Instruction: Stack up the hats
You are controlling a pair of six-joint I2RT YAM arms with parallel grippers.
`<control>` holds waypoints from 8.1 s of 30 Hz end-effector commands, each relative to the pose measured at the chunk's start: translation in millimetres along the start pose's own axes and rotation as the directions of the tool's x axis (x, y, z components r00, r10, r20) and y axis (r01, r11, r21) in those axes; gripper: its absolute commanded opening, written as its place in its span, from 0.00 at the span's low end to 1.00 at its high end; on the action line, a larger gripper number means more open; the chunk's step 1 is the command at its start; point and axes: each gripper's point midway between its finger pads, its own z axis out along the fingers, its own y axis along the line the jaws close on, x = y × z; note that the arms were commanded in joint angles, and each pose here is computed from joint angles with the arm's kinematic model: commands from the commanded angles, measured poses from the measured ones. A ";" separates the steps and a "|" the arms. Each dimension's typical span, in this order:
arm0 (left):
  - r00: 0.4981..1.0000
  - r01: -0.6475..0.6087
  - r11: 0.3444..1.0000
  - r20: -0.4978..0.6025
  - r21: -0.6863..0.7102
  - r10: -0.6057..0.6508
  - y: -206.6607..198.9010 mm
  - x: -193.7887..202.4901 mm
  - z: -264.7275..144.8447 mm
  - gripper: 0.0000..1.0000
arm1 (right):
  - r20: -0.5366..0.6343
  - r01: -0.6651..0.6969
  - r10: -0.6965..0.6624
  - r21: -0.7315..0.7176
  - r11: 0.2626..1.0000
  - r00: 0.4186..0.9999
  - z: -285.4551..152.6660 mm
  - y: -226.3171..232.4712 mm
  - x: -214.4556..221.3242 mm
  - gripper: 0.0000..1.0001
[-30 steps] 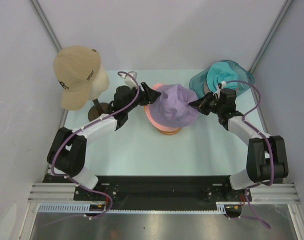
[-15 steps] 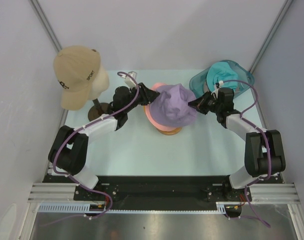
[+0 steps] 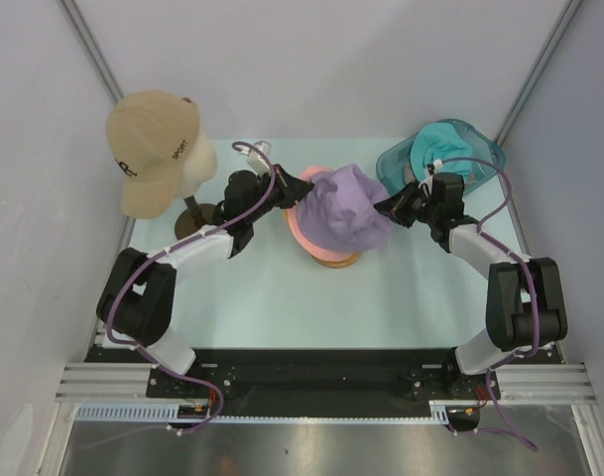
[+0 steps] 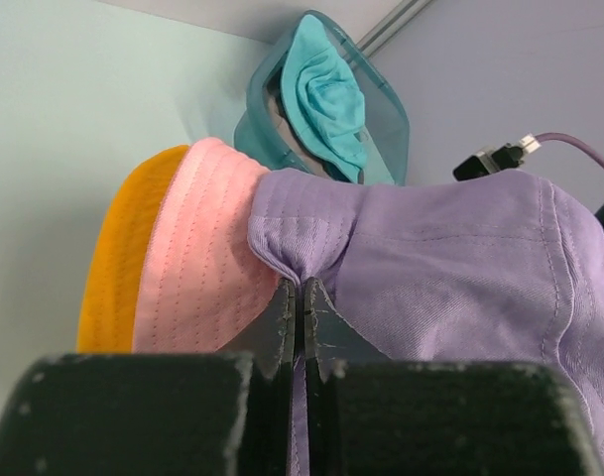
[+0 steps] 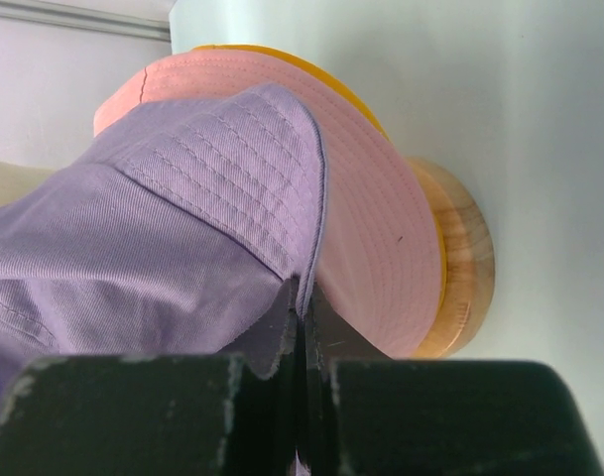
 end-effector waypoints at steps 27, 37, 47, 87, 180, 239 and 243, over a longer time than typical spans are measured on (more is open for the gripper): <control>0.998 -0.037 0.984 -0.064 -0.177 0.026 46.6 2.9 -19.3 0.50 | -0.083 0.007 0.003 0.112 0.994 0.997 23.8 -21.9 17.5 0.00; 0.998 0.030 0.999 -0.055 -0.045 -0.033 35.9 4.0 -18.4 0.48 | -0.090 0.014 -0.003 0.118 0.993 0.996 25.1 -23.1 20.1 0.00; 0.996 0.048 0.999 -0.076 0.019 -0.046 26.8 9.4 -15.4 0.46 | -0.111 0.026 -0.012 0.128 0.991 0.994 27.4 -24.3 28.0 0.00; 0.987 -0.032 0.927 -0.156 -0.373 -0.028 74.2 27.6 -83.6 0.05 | -0.234 0.243 -0.209 0.127 0.962 0.950 17.6 -24.1 60.0 0.22; 0.961 -0.032 0.884 -0.258 -0.466 -0.101 114.4 76.6 -56.2 0.00 | -0.182 0.230 -0.257 -0.155 0.961 0.949 -51.8 18.7 57.8 0.48; 0.928 -0.260 0.964 -0.263 0.046 0.263 47.1 25.8 42.1 0.00 | -0.090 0.130 -0.172 -0.358 0.925 0.981 -10.0 31.2 -18.7 0.72; 0.918 -0.267 0.955 -0.269 0.126 0.292 34.3 26.2 44.0 0.00 | -0.082 0.168 -0.218 -0.400 0.901 0.973 -8.1 40.9 -29.1 0.72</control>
